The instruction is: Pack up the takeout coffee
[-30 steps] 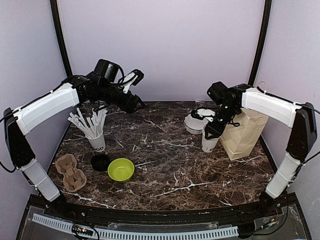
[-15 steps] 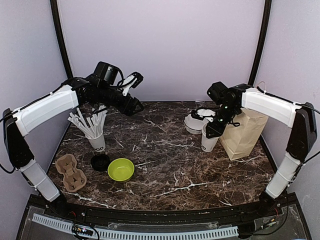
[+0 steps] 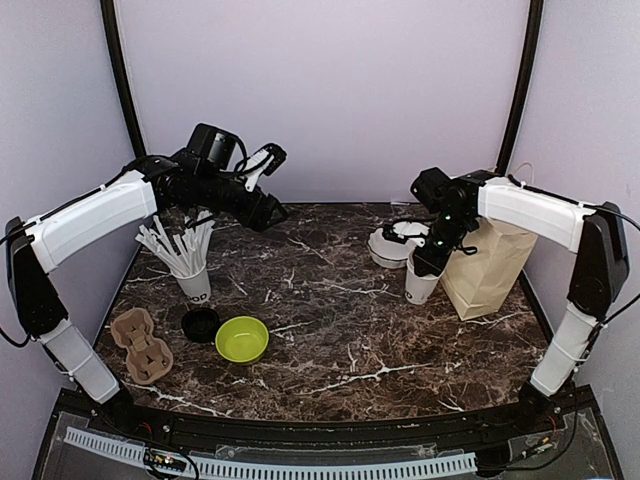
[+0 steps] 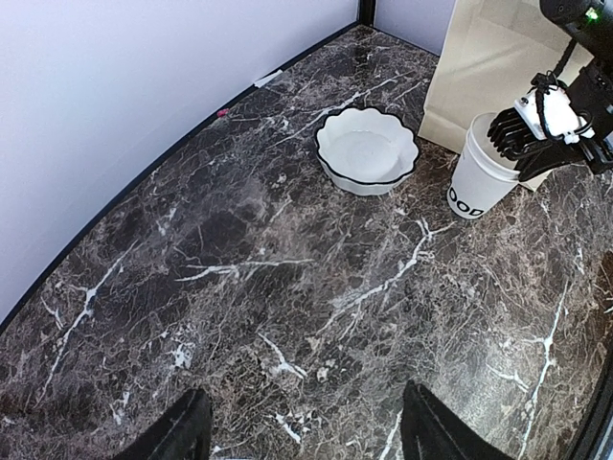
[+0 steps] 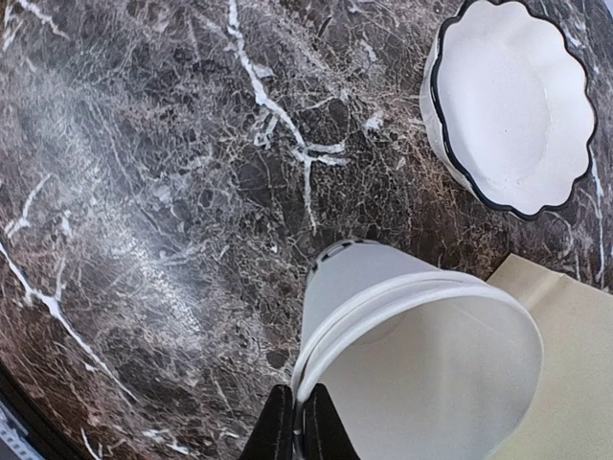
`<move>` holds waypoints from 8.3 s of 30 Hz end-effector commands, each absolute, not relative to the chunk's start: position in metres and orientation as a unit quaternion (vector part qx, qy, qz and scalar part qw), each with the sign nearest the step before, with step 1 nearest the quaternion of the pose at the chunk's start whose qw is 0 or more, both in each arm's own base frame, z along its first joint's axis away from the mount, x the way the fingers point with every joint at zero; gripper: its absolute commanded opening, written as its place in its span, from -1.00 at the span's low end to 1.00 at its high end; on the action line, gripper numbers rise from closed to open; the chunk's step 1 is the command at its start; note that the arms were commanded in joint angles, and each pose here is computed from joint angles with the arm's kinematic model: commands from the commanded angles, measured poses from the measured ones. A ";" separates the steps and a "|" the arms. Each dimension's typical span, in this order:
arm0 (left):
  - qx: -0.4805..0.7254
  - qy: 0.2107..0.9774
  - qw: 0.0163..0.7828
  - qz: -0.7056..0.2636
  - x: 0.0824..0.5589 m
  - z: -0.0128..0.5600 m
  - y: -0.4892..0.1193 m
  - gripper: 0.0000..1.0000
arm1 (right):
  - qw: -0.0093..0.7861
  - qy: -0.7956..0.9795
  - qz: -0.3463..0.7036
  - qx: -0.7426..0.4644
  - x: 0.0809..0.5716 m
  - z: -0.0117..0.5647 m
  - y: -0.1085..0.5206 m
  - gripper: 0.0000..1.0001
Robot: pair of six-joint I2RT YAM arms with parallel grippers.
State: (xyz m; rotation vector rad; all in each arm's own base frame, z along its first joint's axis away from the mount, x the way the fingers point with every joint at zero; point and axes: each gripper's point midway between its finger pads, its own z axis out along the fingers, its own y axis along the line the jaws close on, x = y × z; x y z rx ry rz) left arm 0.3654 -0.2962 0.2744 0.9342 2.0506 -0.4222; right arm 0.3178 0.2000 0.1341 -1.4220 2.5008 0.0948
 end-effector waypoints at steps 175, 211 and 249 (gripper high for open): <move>0.429 0.651 0.543 -0.312 0.355 0.292 -0.347 0.46 | 0.414 0.577 0.298 -0.638 0.323 0.384 0.368 0.12; 0.290 0.794 0.528 -0.085 0.380 0.302 -0.248 0.96 | 0.391 0.653 0.084 -0.643 0.396 0.290 0.377 -1.00; 0.278 0.778 0.547 -0.136 0.359 0.329 -0.248 0.81 | 0.271 0.681 -0.027 -0.680 0.419 0.145 0.401 -0.34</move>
